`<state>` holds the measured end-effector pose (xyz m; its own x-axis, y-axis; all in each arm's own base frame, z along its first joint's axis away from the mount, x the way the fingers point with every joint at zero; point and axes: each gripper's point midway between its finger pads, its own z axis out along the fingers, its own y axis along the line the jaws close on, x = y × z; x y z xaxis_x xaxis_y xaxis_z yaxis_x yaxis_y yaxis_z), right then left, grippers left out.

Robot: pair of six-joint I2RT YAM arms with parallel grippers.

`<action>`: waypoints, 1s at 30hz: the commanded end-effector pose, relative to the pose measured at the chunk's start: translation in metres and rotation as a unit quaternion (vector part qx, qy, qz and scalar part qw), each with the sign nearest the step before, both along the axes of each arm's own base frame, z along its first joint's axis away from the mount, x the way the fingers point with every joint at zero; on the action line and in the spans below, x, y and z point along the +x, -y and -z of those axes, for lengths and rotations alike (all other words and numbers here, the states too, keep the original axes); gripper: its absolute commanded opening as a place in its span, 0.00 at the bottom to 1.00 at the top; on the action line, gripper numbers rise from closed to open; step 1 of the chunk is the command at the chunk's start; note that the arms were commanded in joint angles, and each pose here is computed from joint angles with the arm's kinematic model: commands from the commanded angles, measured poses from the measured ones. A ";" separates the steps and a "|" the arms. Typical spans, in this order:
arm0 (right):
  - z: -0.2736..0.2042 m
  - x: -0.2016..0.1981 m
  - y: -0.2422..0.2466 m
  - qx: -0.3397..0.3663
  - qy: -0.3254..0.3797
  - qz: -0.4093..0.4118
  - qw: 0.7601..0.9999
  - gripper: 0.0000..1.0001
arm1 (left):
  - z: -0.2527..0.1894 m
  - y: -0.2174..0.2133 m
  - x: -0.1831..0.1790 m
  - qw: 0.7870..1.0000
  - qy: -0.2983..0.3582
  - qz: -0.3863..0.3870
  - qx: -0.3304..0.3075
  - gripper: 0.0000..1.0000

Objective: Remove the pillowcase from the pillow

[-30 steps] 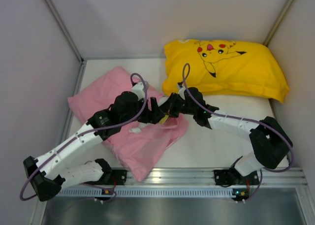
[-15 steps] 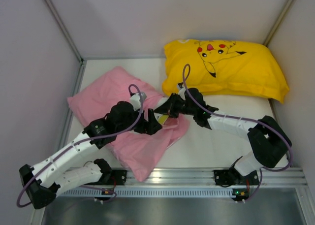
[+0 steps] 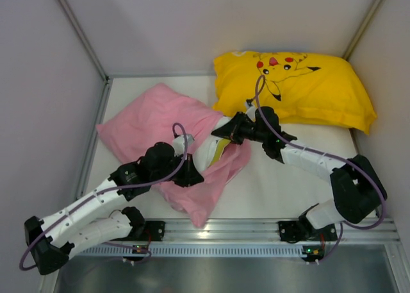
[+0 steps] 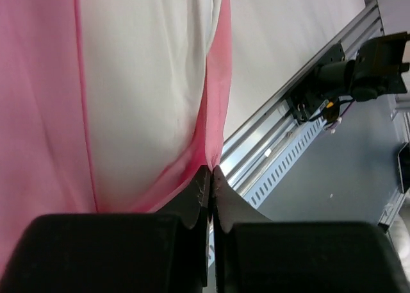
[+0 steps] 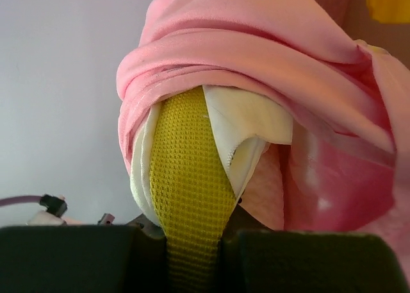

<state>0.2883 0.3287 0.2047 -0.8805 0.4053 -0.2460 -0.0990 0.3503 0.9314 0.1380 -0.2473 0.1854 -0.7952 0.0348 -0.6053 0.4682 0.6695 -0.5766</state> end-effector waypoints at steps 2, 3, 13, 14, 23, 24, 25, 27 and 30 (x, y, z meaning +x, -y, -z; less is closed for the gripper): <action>-0.065 0.029 0.009 0.073 0.077 0.032 0.994 0.00 | -0.002 0.002 -0.026 0.998 -0.026 0.041 -0.037 0.00; -0.069 0.034 0.012 0.082 0.073 0.037 0.993 0.00 | -0.002 0.002 -0.029 0.998 -0.030 0.044 -0.040 0.00; -0.133 0.051 0.038 0.212 0.080 0.042 0.973 0.00 | 0.028 -0.008 -0.039 0.997 -0.071 0.017 -0.029 0.00; -0.141 0.051 0.042 0.221 0.089 0.042 0.970 0.00 | 0.029 -0.008 -0.039 0.997 -0.074 0.017 -0.027 0.00; -0.139 0.066 0.089 0.219 0.092 0.079 0.968 0.00 | 0.024 -0.008 -0.037 0.997 -0.065 0.014 -0.031 0.00; -0.135 0.068 0.092 0.217 0.090 0.083 0.969 0.00 | 0.021 -0.007 -0.037 0.997 -0.062 0.017 -0.035 0.00; -0.132 0.067 0.092 0.215 0.088 0.082 0.969 0.00 | 0.015 -0.007 -0.038 0.997 -0.056 0.020 -0.043 0.00; -0.120 0.069 0.097 0.214 0.076 0.087 0.970 0.00 | 0.008 -0.006 -0.039 0.997 -0.050 0.026 -0.051 0.00; -0.108 0.074 0.109 0.216 0.069 0.100 0.969 0.00 | 0.001 -0.010 -0.041 0.997 -0.045 0.021 -0.059 0.00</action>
<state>0.3529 0.2477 0.2603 -0.8156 0.5779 -0.0275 -0.0112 0.0318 0.9994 0.1041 -0.2369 0.1663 -0.8522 0.0051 -0.5231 0.4154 0.6145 -0.6707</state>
